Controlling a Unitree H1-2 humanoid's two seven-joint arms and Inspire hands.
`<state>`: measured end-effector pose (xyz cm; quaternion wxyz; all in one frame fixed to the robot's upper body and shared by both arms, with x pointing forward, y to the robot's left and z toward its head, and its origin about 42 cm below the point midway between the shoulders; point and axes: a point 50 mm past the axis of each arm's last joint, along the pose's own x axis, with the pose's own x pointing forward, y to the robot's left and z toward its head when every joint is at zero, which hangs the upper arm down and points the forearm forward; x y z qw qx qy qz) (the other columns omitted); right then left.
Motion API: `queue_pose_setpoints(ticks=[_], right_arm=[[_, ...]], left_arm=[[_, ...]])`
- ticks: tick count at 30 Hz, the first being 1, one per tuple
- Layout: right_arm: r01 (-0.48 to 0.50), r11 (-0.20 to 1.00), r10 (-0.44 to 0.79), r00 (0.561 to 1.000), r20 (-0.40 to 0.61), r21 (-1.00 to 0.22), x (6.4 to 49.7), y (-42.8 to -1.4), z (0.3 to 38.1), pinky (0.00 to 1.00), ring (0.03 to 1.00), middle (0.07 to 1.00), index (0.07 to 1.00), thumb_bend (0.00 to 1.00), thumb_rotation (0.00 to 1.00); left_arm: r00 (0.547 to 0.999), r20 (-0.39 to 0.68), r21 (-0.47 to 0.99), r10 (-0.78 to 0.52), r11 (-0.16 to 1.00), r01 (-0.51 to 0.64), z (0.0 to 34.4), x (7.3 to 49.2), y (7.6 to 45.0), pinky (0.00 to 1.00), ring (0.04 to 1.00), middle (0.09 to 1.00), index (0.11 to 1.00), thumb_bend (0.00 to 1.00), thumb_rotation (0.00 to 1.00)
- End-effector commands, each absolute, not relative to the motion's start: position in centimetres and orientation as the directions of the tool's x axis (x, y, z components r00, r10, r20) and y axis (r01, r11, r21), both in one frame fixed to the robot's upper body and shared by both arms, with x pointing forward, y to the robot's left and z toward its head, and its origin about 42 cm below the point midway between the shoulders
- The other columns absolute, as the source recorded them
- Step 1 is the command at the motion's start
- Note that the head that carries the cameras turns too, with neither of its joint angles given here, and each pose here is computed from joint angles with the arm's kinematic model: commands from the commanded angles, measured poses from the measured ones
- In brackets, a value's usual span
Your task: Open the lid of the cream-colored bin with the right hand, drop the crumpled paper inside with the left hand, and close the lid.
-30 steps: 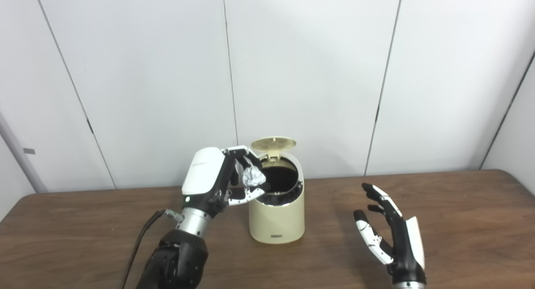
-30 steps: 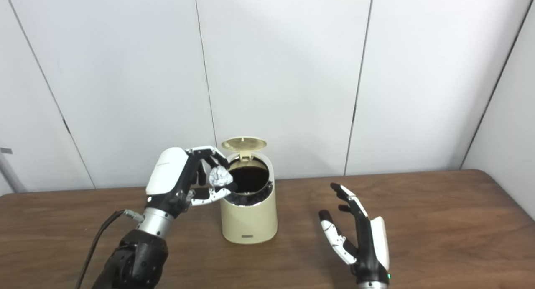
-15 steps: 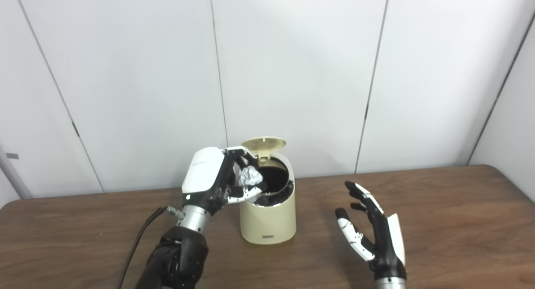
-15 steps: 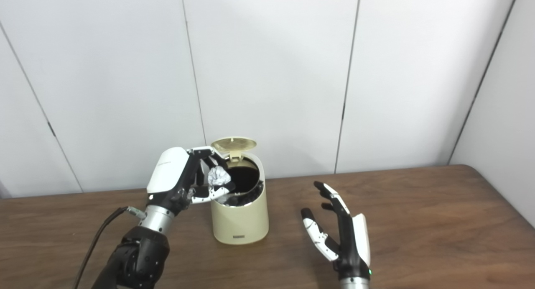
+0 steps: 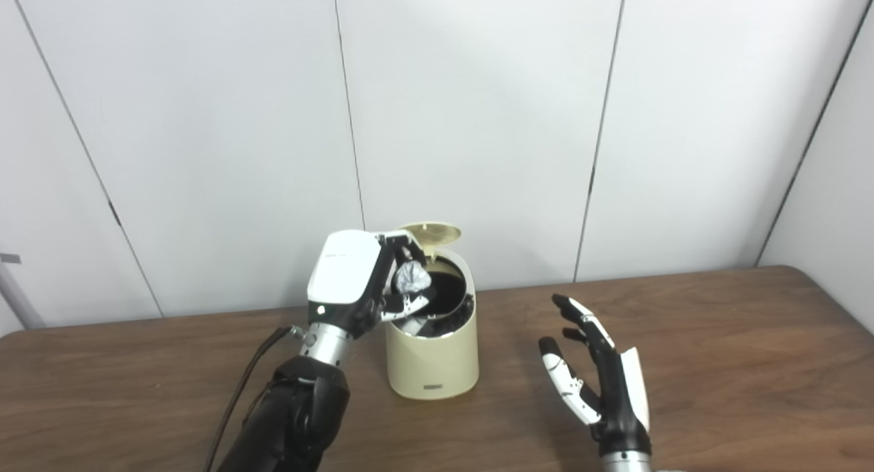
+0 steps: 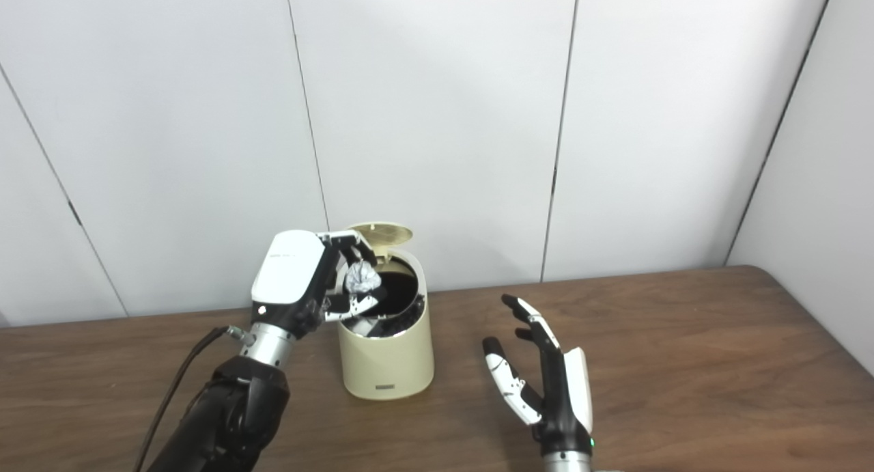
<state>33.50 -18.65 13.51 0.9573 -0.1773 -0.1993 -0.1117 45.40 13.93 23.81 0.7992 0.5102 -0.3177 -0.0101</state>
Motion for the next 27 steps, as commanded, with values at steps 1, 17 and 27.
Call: queue_pose_setpoints(ticks=[1,17,27], right_arm=[[0.234,0.930,-0.139,0.938,0.318,-0.284,31.24,-16.20,10.24,0.74,0.835,0.836,0.812,0.21,0.67],[0.234,0.932,-0.140,0.937,0.319,-0.276,31.05,-15.60,10.54,0.76,0.840,0.840,0.815,0.21,0.67],[0.234,0.931,-0.142,0.938,0.315,-0.280,31.12,-15.54,10.56,0.76,0.839,0.838,0.814,0.21,0.68]], left_arm=[[0.729,0.591,0.773,-0.346,0.501,-0.389,27.11,46.28,13.26,0.12,0.159,0.428,0.490,0.52,0.00],[0.745,0.568,0.789,-0.349,0.488,-0.373,26.25,46.46,13.10,0.17,0.217,0.417,0.494,0.52,0.00],[0.759,0.551,0.789,-0.346,0.512,-0.339,26.20,46.32,13.10,0.29,0.333,0.404,0.487,0.52,0.06]])
